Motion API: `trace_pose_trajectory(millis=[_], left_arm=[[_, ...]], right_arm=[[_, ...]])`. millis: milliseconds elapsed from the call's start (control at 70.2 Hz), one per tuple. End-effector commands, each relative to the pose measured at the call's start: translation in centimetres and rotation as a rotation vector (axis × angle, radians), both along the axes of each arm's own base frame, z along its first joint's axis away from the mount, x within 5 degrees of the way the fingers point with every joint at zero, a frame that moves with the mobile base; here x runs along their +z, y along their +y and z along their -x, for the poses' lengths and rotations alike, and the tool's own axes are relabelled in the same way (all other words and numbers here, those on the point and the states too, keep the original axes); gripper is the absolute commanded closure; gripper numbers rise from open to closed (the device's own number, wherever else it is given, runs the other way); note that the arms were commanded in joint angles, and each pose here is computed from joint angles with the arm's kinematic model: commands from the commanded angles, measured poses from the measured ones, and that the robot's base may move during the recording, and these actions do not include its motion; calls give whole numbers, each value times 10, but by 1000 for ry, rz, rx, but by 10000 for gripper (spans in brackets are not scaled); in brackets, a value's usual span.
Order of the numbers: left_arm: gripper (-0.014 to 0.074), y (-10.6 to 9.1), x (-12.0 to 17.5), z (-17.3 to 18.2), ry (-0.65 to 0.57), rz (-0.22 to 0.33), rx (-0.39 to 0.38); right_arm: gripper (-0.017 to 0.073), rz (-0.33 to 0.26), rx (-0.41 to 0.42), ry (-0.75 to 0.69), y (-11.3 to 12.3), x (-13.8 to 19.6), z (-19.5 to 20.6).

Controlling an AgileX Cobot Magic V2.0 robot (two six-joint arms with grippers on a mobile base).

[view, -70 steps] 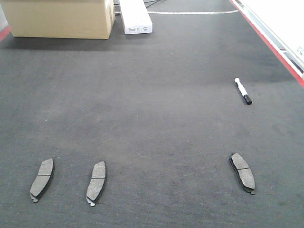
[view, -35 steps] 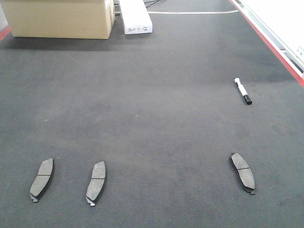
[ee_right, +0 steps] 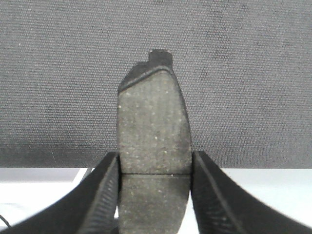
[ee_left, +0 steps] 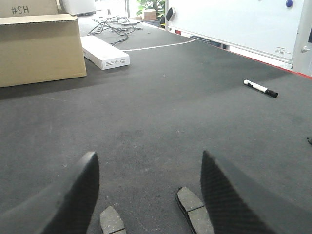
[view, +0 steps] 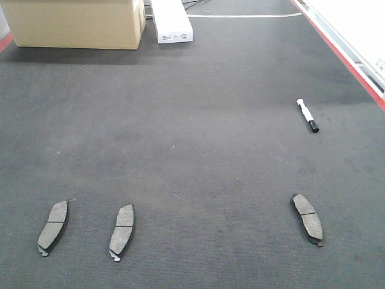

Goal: Move and align brake pads A on conveyor
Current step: 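Open the left gripper and lift it away from the pad, then lower the right gripper's brake pad beside the other placed pad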

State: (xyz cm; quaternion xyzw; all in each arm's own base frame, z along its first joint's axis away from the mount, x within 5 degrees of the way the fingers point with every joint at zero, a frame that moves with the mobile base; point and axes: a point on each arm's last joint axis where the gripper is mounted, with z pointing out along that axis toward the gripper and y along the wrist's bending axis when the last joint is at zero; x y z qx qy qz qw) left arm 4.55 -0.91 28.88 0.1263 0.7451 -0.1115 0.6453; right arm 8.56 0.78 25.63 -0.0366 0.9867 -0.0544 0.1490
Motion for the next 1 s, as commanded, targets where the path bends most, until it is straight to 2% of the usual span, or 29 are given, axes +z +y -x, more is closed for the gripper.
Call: trace_pose_trajectory(millis=[0, 157, 285, 442, 542, 627, 755, 983], left_arm=[[169, -2, 14, 1, -80, 38, -25], [169, -2, 14, 1, -79, 38, -25], [169, -2, 14, 1, -79, 38, -25], [169, -2, 14, 1, -79, 38, -25], [169, -2, 14, 1, -79, 38, -25], [169, -2, 14, 1, -79, 38, -25], [169, -2, 14, 1, -79, 38, -25], [169, -2, 14, 1, -79, 38, -25]], right_arm=[[541, 25, -1, -25, -3, 8, -2], [541, 20, 1, -46, -2, 11, -4], [541, -6, 6, -119, 0, 28, -9], [537, -83, 28, -254, 7, 57, -20], [534, -135, 83, -297, 17, 68, -34], [532, -167, 132, -289, 26, 69, -50], [527, -212, 145, -266, 39, 62, -78], [517, -244, 162, -201, 59, 38, -134]])
